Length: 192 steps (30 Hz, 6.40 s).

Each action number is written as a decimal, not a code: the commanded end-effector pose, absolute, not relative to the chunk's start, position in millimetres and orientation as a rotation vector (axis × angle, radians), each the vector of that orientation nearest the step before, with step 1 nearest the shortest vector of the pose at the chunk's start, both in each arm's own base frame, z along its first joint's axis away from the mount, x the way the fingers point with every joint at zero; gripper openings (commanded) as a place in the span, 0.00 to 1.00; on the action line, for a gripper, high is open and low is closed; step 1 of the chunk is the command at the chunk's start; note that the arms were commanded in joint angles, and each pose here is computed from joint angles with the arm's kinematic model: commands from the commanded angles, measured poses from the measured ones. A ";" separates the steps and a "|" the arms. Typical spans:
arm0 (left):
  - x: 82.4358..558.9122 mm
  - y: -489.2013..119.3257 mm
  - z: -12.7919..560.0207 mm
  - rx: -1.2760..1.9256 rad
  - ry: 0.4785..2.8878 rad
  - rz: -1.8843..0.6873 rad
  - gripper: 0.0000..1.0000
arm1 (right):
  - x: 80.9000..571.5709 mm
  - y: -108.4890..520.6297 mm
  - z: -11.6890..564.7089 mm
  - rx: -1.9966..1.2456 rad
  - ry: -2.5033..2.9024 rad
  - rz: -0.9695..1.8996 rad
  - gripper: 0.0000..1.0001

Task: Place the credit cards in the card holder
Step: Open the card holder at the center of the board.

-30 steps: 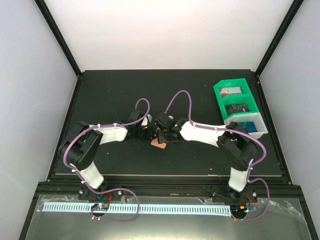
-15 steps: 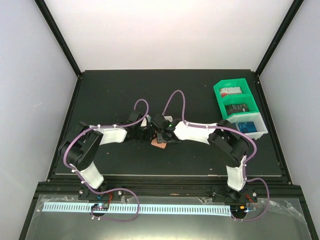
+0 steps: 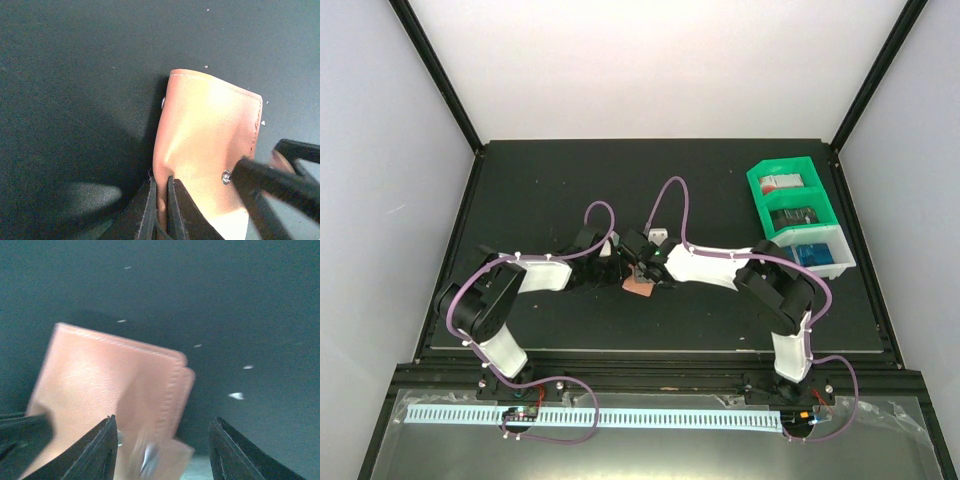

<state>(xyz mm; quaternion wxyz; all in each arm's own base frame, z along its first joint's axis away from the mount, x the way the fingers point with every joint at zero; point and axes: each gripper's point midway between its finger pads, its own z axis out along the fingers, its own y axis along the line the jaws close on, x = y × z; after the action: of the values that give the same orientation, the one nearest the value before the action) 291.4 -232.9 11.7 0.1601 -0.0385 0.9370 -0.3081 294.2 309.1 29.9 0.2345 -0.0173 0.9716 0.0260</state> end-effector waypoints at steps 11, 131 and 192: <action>234.1 -192.7 -46.6 -0.172 2.980 -0.619 0.07 | 303.9 264.3 61.9 0.033 2.552 -0.099 0.44; 275.6 -254.9 56.0 0.272 2.693 -0.814 0.68 | 260.2 285.3 101.6 -0.217 2.655 0.385 0.01; 268.8 -233.9 91.6 0.041 2.523 -0.928 0.18 | 266.4 350.2 7.3 -0.218 2.819 0.570 0.19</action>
<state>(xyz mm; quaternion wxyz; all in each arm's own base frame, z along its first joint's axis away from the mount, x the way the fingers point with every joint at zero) 258.0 -217.6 91.3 0.2332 -0.0035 0.9216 -0.3103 269.8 358.5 19.5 0.1334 -0.0860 0.9655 0.2062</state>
